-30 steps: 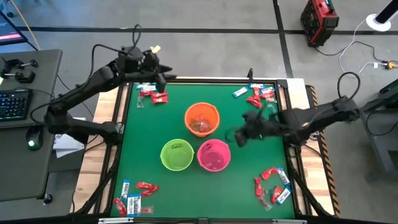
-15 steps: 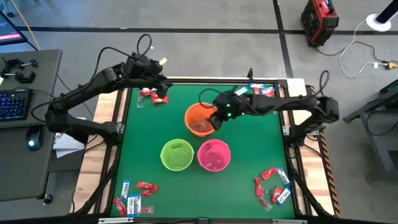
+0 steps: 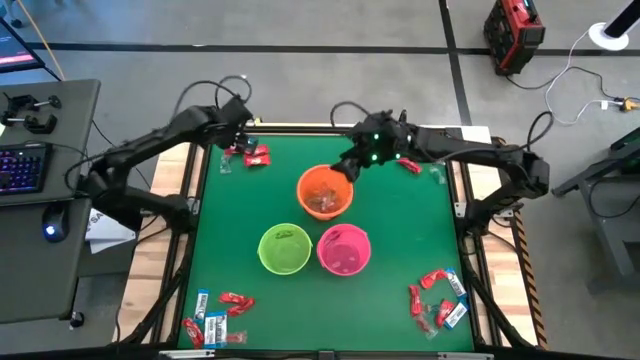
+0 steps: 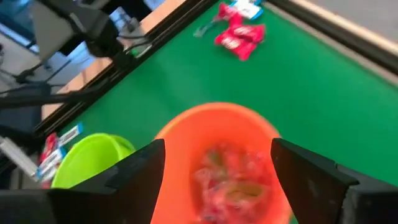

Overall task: Sort candy by brand, put in halloween buckets
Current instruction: Put the blue gummy into the orange bucket

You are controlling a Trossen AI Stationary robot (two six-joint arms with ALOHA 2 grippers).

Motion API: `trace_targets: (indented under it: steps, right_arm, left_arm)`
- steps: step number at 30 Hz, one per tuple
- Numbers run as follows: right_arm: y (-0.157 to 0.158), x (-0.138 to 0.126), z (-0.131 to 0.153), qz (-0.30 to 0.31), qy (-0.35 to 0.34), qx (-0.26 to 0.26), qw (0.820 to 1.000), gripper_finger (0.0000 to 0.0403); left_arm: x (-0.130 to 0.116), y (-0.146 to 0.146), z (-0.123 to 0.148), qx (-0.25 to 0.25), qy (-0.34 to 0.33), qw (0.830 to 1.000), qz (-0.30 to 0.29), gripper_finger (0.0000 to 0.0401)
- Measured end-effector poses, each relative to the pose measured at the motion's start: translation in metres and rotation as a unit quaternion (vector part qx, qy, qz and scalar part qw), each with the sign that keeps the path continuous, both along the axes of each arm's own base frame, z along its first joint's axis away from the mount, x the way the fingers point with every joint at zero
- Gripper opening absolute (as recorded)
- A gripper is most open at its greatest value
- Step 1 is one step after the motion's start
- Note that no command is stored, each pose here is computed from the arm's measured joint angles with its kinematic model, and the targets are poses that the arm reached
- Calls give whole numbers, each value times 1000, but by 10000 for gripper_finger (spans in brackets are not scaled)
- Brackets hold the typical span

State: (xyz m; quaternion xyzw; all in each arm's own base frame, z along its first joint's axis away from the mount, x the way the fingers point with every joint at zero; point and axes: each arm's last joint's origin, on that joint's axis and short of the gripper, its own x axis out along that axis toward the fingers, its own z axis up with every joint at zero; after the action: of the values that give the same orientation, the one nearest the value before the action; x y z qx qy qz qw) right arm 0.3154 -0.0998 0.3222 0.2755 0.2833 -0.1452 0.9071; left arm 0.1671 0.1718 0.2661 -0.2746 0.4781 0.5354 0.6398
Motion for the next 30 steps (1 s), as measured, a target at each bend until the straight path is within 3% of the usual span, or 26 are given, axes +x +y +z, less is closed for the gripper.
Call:
trace_targets:
  steps: [4, 7, 12, 18, 22, 26, 30]
  right_arm:
    - [-6, -3, 8, -11, -1, 0, 1000, 287]
    - [-7, -3, 8, -12, 0, 0, 1000, 287]
    - [-3, -3, 8, -9, 5, 5, 1000, 287]
    - [3, -3, 5, -12, 26, 0, 1000, 287]
    - [4, -3, 4, -12, 30, -5, 999, 287]
    - [4, -3, 4, -13, 32, -4, 999, 287]
    - [4, -5, 2, -13, 44, -1, 999, 287]
  left_arm:
    - [-9, 24, -56, -93, 9, 994, 52, 227]
    - [-9, 34, -79, -121, 31, 990, 72, 227]
    - [-12, 39, -102, -83, 101, 984, 121, 227]
    - [-19, 30, -126, -80, 71, 980, 168, 227]
    - [-17, 29, -127, -69, 66, 981, 166, 222]
    - [-16, 30, -127, -73, 51, 981, 173, 171]
    - [-16, 30, -127, -82, 43, 981, 172, 68]
